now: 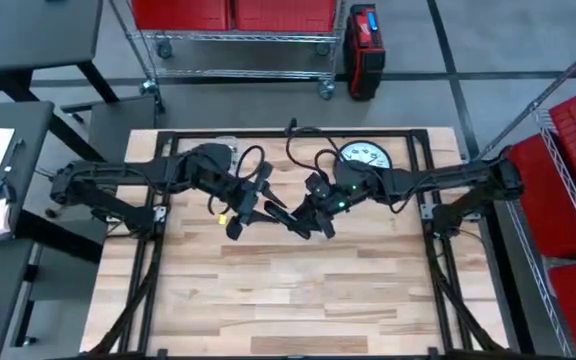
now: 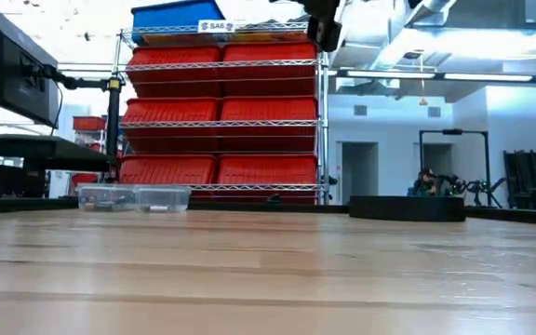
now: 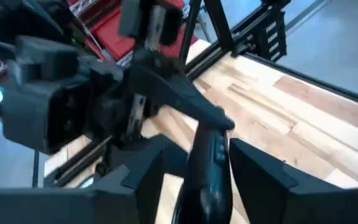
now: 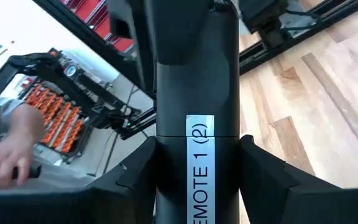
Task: Insert battery
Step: Move the remote to the left of the wall clock on the table
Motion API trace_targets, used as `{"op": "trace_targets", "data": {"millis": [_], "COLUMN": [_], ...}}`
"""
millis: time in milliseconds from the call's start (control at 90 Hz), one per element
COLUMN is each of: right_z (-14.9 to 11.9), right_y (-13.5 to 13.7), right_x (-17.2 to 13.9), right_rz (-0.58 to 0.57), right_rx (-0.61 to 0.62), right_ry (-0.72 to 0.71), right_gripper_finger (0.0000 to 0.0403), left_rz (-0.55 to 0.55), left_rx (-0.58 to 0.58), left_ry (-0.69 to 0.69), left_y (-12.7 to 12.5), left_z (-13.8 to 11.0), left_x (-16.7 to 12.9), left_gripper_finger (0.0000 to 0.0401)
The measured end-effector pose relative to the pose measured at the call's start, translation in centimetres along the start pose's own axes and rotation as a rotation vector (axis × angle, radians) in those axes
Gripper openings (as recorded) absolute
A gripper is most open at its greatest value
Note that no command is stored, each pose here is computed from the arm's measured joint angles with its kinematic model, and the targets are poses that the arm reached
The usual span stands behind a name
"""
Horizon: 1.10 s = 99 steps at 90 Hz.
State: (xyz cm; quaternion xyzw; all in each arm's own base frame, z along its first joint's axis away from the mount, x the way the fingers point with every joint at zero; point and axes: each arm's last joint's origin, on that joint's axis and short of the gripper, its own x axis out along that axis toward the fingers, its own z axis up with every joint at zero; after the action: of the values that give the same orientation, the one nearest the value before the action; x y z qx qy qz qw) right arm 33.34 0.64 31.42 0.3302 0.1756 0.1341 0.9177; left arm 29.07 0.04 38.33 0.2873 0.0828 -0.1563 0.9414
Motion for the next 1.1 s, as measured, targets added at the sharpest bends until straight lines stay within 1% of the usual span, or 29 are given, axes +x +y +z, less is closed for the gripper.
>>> {"op": "trace_targets", "data": {"millis": [78, 278, 378, 444, 500, 533, 567, 700, 767, 811, 878, 967, 1022, 1100], "right_z": [0.2, 0.5, 0.6, 0.6, 0.8, 0.9, 1.0, 1.9, 2.9, 3.7, 4.7, 5.6, 5.9, 6.3], "right_y": [-0.2, -0.5, -0.5, -0.5, -0.5, -0.5, -0.6, -1.1, -1.1, -1.0, -0.9, -0.5, -0.1, 0.3], "right_x": [-0.1, -0.3, -0.3, -0.3, -0.4, -0.5, -0.6, -1.9, -3.6, -5.1, -7.6, -11.0, -13.0, -15.2], "right_rz": [0.013, 0.023, 0.026, 0.034, 0.039, 0.038, 0.035, -0.005, -0.025, -0.045, -0.094, -0.2, -0.266, -0.346], "right_rx": [0.0, 0.013, 0.02, 0.066, 0.093, 0.103, 0.108, 0.083, 0.041, 0.009, -0.061, -0.172, -0.249, -0.331], "right_ry": [0.001, -0.001, 0.0, 0.004, -0.007, -0.013, -0.016, -0.063, -0.102, -0.138, -0.199, -0.285, -0.337, -0.393], "right_gripper_finger": [0.0162, 0.0162, 0.0162, 0.0162, 0.0162, 0.017, 0.0188, 0.029, 0.0327, 0.0345, 0.0361, 0.0368, 0.0368, 0.0365], "left_rz": [-0.009, -0.016, -0.007, -0.004, 0.0, 0.003, 0.01, 0.049, 0.072, 0.09, 0.133, 0.204, 0.255, 0.31], "left_rx": [0.005, -0.011, -0.014, -0.008, -0.015, -0.027, -0.048, -0.227, -0.354, -0.437, -0.537, -0.689, -0.816, -0.997], "left_ry": [0.016, 0.033, 0.042, 0.046, 0.04, 0.038, 0.039, 0.06, 0.072, 0.088, 0.115, 0.14, 0.15, 0.199], "left_y": [-0.1, -0.2, -0.1, -0.1, 0.0, 0.1, 0.2, 0.9, 1.5, 2.0, 3.0, 4.5, 5.6, 6.9], "left_z": [-0.3, -0.7, -0.7, -0.7, -0.6, -0.7, -0.7, -1.2, -1.7, -2.3, -3.3, -5.2, -6.8, -9.9], "left_x": [0.2, 0.8, 0.8, 0.7, 0.5, 0.5, 0.4, 0.0, -0.3, -0.5, -0.7, -0.6, -0.3, 0.5], "left_gripper_finger": [0.013, 0.012, 0.0091, 0.0061, 0.0057, 0.0057, 0.0057, 0.0057, 0.0056, 0.0056, 0.0056, 0.0056, 0.0056, 0.0056]}}
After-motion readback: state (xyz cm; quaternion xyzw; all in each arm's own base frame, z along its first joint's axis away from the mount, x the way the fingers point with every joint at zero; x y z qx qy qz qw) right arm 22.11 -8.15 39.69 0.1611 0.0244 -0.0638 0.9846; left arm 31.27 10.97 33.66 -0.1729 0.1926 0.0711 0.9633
